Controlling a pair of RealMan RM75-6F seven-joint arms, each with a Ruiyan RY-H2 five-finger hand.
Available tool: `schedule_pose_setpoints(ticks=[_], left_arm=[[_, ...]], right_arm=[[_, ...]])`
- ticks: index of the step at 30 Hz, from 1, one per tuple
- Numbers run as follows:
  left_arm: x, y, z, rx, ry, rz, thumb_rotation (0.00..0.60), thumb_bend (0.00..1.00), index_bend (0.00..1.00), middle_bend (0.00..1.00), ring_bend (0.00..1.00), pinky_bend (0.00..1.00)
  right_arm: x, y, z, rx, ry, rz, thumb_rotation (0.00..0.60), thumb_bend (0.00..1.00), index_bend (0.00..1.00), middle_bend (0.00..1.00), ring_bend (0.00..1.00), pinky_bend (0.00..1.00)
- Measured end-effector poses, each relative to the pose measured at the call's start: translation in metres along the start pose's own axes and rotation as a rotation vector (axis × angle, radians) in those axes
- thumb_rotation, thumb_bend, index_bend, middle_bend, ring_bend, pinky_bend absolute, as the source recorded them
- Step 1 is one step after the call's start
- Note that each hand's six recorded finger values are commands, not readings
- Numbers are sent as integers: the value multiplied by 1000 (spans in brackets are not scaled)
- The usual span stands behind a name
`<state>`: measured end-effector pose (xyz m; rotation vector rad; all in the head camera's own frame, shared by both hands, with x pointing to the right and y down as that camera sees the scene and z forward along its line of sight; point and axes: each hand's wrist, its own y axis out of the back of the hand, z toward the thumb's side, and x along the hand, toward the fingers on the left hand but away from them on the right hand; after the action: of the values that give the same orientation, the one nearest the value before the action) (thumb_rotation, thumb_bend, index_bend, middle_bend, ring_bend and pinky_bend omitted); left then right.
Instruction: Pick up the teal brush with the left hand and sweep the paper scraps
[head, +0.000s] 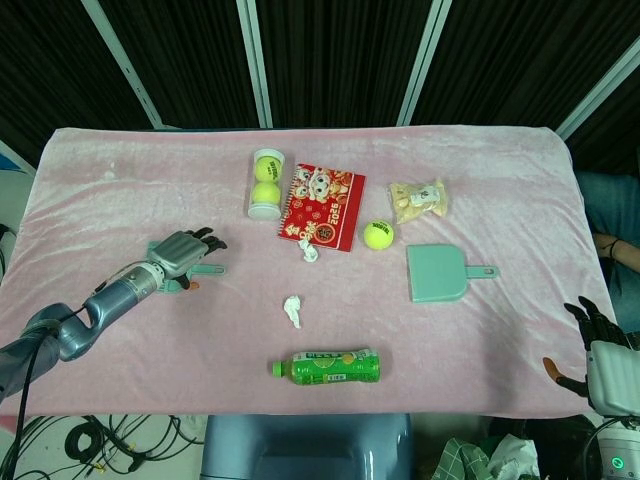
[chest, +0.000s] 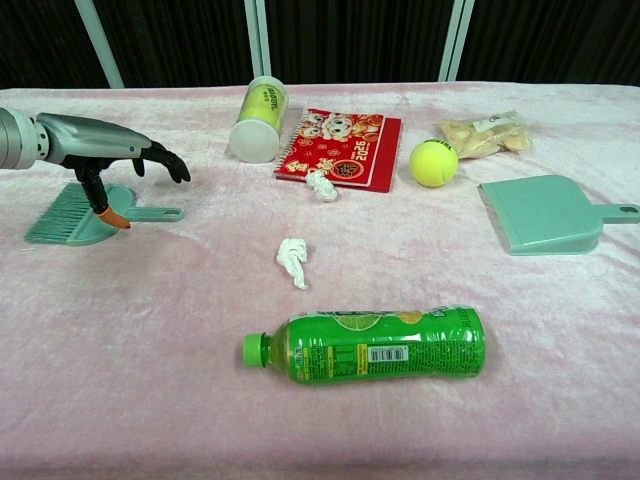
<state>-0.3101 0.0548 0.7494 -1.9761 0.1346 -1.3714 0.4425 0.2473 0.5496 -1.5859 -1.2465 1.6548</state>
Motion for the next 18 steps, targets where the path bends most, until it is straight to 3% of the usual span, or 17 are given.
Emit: schedule_pose_setpoints(ticks=[3,9,14,18], left_arm=[[-3,11,4,-36,3,17,600,196,117,128,0,189],[-23,45,9,-148,-6,125,600,196,107,129,0,179],[-62,65,5,-220,3,254,600,195,112,144,0,182],[-107,60,-3,-232,61,362,600,196,118,143,0,171]], right_arm=[[-1,0,0,-1,-1,-2,600,158,174,75,150,176],[-2,0,1,10,7,-1,600,158,174,75,150,177],[-2,-1,0,9,3,6,600,158,174,75,150,176],[-3,0,1,18,10,3,600,158,174,76,149,176]])
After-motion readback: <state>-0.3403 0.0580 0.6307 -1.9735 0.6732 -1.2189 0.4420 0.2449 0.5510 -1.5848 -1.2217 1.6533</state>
